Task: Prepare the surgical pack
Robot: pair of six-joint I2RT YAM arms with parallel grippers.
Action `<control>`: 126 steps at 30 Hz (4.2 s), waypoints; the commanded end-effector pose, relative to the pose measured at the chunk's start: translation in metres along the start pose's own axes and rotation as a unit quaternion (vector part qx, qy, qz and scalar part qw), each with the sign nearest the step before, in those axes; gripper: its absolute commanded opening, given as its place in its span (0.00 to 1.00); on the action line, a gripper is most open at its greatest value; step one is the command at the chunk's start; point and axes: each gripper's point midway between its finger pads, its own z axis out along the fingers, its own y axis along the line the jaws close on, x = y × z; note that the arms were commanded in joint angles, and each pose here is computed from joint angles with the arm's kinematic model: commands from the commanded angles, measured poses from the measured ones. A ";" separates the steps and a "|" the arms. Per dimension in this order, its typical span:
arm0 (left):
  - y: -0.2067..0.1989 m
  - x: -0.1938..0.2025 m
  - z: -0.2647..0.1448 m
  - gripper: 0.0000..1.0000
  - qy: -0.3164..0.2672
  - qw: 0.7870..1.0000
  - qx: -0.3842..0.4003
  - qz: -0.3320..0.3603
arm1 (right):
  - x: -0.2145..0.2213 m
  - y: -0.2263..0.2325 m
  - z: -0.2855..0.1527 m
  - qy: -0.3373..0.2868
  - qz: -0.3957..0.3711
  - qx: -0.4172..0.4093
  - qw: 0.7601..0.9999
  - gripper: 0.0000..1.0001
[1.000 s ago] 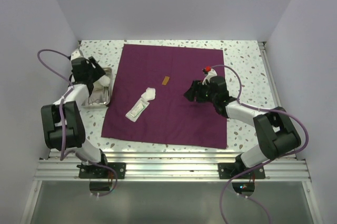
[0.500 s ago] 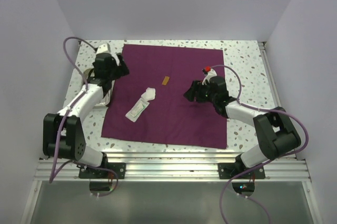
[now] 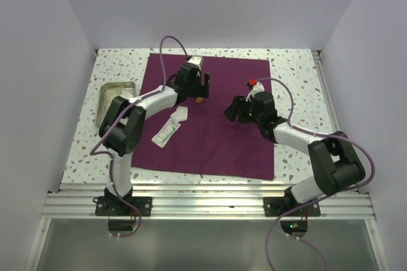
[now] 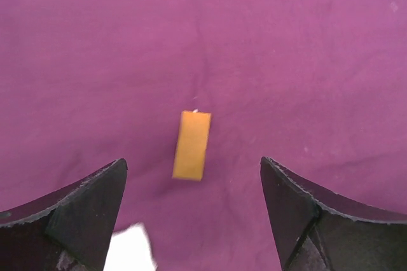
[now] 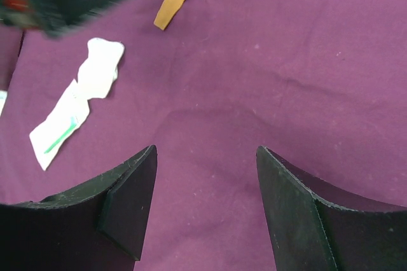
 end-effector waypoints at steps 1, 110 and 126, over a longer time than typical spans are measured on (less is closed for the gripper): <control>-0.002 -0.015 0.013 0.87 -0.007 0.999 -0.012 0.031 | -0.016 0.002 -0.007 -0.029 -0.012 0.007 0.999 0.67; 0.002 0.056 0.050 0.00 0.171 0.985 0.003 0.033 | -0.014 0.001 -0.005 -0.025 -0.015 0.007 1.000 0.67; 0.029 -0.015 -0.031 0.00 0.067 0.996 0.044 -0.031 | -0.014 0.002 -0.004 -0.024 -0.014 0.006 1.000 0.66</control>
